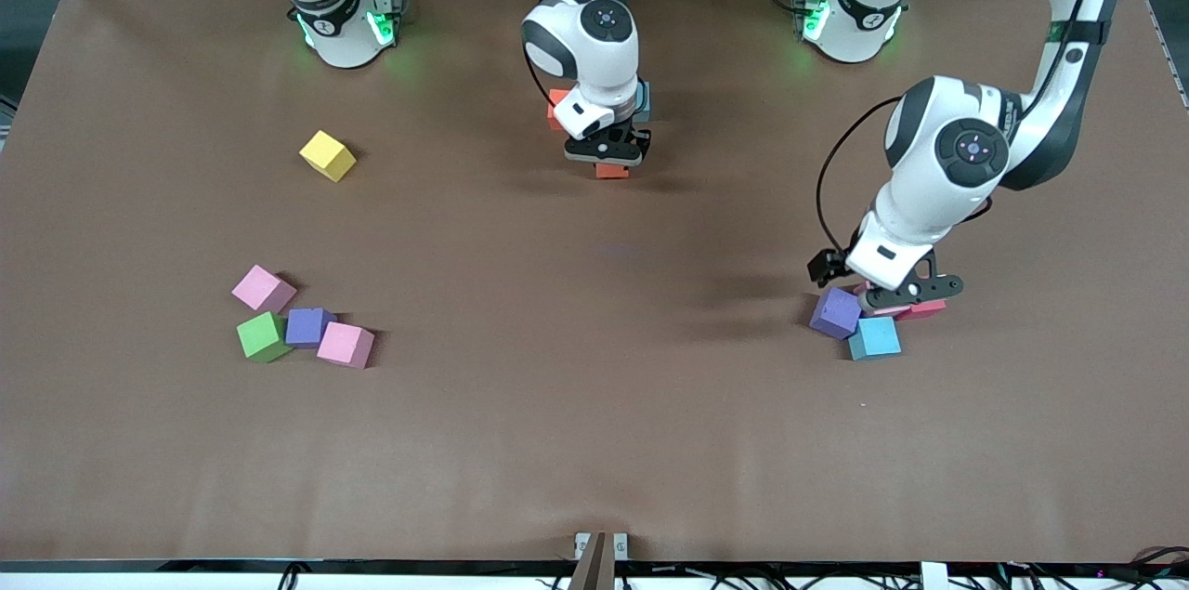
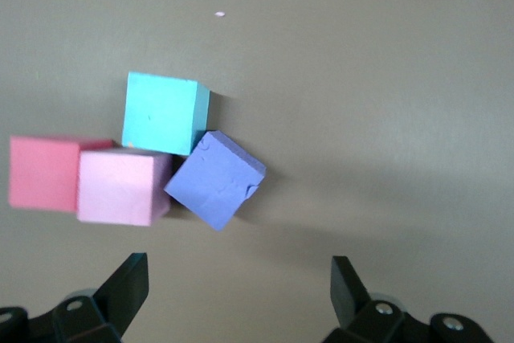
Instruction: Form number 2 with 11 blocks
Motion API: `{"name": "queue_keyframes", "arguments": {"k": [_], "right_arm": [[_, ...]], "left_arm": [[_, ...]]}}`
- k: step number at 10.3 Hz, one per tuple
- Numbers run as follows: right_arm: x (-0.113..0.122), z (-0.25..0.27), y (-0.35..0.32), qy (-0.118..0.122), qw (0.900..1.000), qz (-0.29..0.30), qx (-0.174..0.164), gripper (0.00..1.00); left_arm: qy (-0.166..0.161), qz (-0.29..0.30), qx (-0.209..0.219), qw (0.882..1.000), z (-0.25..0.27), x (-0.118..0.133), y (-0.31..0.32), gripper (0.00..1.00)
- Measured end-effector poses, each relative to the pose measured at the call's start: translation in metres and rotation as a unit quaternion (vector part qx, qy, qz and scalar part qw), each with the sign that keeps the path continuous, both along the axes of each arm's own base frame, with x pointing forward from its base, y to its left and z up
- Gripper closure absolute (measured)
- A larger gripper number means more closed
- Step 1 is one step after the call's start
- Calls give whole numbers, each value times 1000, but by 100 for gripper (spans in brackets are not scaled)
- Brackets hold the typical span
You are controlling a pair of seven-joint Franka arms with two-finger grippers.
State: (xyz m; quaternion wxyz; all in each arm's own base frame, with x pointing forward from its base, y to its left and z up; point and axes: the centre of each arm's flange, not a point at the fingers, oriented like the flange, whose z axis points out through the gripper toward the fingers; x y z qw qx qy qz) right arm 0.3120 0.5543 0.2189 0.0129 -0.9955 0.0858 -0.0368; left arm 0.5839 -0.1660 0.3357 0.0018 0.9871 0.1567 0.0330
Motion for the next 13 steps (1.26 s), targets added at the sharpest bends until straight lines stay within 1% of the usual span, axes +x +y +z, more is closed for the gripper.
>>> {"name": "queue_keyframes", "arguments": {"k": [1, 2, 3, 4, 5, 6, 8, 9, 10, 11, 12, 13], "right_arm": [[-5, -2, 5, -1, 1000, -7, 0, 43], [-9, -4, 10, -2, 1000, -13, 1, 43], [-12, -5, 14, -3, 1000, -16, 1, 43], [-17, -5, 17, -2, 1000, -15, 0, 43], [-22, -6, 19, 0, 1000, -15, -4, 43], [-27, -6, 22, 2, 1000, -16, -6, 43], [-36, -6, 26, 3, 1000, -17, -7, 43], [-40, -6, 28, 3, 1000, -20, -6, 43], [-43, -6, 29, 3, 1000, -20, -6, 43], [-46, -7, 30, 3, 1000, -21, -6, 43], [-49, -8, 31, 4, 1000, -21, -7, 43], [-52, -11, 32, 4, 1000, -22, -9, 43]], "left_arm": [[2, 54, -6, 999, -4, 4, -4, 0], [2, 105, -10, 994, -7, 8, -4, 0], [2, 154, -15, 988, -8, 13, -2, 0], [5, 205, -17, 979, -13, 16, 1, 0], [8, 258, -20, 966, -19, 19, 3, 0], [9, 314, -24, 949, -24, 21, 3, 0], [6, 410, -38, 911, -36, 25, -1, 0], [6, 439, -41, 898, -41, 26, 1, 0], [6, 453, -41, 890, -43, 29, 11, 0], [8, 460, -41, 887, -45, 31, 21, 0], [10, 462, -39, 886, -49, 31, 24, 0], [14, 456, -37, 889, -54, 31, 23, 0]]}}
